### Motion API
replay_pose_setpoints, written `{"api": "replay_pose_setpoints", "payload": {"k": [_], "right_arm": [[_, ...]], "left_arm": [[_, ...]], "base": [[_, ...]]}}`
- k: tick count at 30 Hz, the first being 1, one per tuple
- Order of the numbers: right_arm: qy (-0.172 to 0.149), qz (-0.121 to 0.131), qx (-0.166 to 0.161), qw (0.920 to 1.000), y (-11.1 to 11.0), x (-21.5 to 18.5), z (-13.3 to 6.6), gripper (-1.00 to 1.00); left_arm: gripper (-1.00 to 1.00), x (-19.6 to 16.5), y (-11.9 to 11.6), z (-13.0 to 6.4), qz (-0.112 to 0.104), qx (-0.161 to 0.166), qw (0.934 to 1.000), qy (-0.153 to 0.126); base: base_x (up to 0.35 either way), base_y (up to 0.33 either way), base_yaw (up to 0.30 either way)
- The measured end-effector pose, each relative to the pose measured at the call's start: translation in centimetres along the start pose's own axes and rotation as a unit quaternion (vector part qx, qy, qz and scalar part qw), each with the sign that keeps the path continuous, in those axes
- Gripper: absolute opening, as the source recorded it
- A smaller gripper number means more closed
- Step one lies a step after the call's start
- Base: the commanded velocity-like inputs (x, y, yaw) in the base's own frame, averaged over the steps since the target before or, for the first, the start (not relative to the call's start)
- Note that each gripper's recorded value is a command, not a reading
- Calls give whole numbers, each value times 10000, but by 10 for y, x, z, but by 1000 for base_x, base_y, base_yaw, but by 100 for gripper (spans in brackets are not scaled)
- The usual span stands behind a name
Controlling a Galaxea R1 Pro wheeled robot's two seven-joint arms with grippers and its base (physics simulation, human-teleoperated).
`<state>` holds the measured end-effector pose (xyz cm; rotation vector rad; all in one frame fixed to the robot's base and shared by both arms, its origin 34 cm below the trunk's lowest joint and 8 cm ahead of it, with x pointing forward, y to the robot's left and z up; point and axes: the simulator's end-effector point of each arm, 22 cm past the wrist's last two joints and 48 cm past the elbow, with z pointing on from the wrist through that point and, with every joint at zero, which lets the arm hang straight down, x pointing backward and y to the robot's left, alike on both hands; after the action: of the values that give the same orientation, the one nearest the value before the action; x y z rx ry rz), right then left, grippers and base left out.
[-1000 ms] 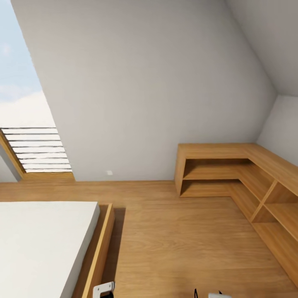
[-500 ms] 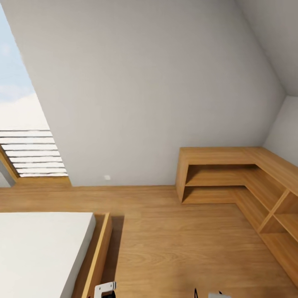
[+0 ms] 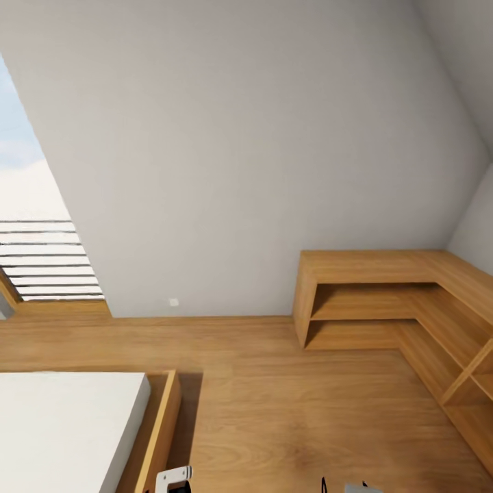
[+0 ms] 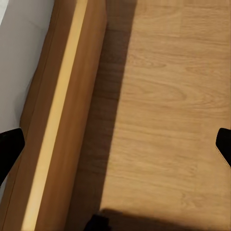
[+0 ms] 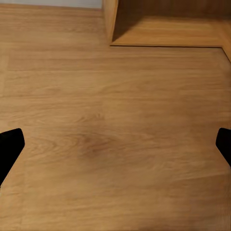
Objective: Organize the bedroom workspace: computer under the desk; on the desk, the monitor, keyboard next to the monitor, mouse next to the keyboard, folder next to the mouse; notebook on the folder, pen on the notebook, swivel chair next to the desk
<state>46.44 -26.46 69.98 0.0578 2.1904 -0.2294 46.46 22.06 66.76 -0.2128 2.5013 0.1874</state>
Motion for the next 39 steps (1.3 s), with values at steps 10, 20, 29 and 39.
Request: {"api": "replay_pose_setpoints", "payload": {"k": [10, 20, 29, 39], "right_arm": [[-1, 15, 28, 10000, -3, 0, 0, 100], [-24, 31, 30, 10000, -2, -1, 0, 100], [-59, 36, 25, 10000, -2, -4, 0, 100], [-88, 47, 23, 9999, -1, -7, 0, 100]], "left_arm": [[100, 0, 0, 0, 0, 1, 10000, 0], [100, 0, -1, 0, -1, 6, 10000, -4], [100, -3, -1, -1, -6, 17, 10000, -33], [100, -8, -2, -1, -17, 26, 9999, -97]], "base": [[325, 0, 0], [325, 0, -63], [284, 0, -224], [94, 0, -243]]}}
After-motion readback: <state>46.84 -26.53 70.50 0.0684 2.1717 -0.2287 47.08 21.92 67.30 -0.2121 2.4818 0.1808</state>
